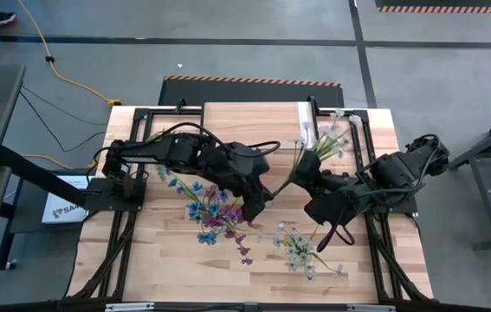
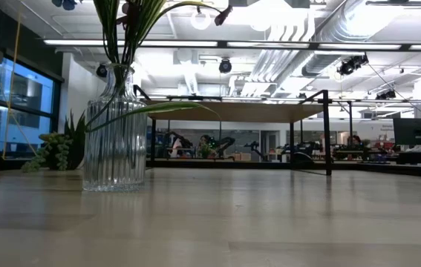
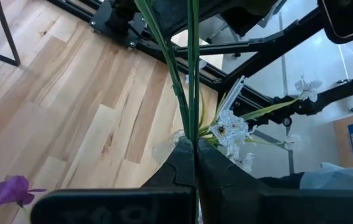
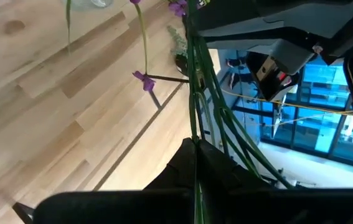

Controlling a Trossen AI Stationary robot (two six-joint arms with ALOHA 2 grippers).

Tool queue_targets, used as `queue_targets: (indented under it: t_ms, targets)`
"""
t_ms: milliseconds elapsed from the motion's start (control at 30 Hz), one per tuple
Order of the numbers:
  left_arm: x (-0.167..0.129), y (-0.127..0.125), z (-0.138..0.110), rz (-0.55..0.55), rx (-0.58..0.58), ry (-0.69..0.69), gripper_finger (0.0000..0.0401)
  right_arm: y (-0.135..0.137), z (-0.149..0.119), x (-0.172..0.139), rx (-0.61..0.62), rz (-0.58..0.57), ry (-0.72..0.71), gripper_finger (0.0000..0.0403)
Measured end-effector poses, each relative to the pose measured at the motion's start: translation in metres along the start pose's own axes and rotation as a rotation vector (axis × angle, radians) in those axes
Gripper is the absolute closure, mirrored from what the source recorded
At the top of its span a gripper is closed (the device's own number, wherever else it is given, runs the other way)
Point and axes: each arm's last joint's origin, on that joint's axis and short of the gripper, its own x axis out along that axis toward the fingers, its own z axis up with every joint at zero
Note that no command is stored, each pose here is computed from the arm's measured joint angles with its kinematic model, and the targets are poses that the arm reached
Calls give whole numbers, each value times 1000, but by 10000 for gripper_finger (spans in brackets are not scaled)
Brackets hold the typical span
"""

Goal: Pick and place flowers into a vace then onto a shelf
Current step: Put the white flowers into the right transparent vase

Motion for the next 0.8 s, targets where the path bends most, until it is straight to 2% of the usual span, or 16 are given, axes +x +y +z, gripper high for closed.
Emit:
queue_targets:
  t_ms: [167, 300, 667, 800]
  targets:
    - [0, 1, -1, 16, 1, 5, 371, 1, 1, 0, 39, 37, -37, 399]
    - [0, 1, 0, 30, 0, -15, 371, 1, 2, 0, 83, 48, -57, 381]
    - [0, 3, 1, 72, 0, -43, 371, 2, 4, -1, 146, 45, -52, 267]
    - [0, 5, 2, 113, 8, -62, 371, 8, 10, -9, 137, 48, -81, 242]
